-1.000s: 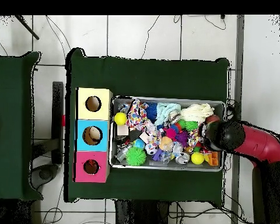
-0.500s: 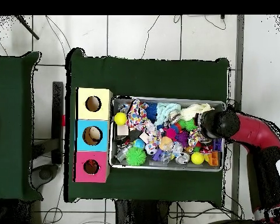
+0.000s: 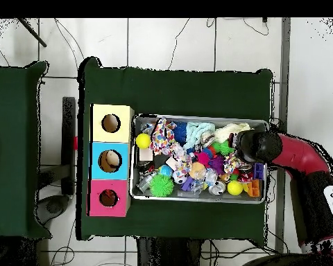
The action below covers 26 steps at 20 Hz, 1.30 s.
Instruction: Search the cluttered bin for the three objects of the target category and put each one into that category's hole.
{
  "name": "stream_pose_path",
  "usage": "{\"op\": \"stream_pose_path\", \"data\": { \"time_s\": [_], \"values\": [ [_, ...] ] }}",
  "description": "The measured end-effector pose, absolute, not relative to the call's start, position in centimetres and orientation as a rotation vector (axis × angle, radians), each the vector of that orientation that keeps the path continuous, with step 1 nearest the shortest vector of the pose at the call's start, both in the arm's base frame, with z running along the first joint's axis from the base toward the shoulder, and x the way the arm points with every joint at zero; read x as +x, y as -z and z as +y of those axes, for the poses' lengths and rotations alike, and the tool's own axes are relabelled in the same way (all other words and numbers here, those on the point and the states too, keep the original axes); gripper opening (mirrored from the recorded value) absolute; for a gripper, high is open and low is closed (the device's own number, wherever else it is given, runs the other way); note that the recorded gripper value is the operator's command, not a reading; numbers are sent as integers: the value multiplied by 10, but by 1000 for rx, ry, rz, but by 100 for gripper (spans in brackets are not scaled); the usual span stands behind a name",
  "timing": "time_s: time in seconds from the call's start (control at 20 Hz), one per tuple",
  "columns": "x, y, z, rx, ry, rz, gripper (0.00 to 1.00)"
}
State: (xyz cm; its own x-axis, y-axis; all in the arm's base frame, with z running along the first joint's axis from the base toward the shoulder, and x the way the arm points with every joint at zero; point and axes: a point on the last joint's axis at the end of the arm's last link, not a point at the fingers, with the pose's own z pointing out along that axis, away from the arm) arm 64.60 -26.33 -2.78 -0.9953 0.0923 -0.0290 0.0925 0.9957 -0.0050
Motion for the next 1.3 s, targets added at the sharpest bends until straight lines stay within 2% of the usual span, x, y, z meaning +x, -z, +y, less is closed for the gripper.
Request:
{"op": "stream_pose_path", "data": {
  "time_s": [0.55, 0.7, 0.75, 1.3],
  "values": [
    [646, 64, -270, 189, -69, 3093, 100],
    [648, 63, -271, 192, -71, 3088, 100],
    [648, 63, -271, 193, -71, 3087, 0],
    [649, 61, -266, 158, -20, 3054, 0]
  ]
}}
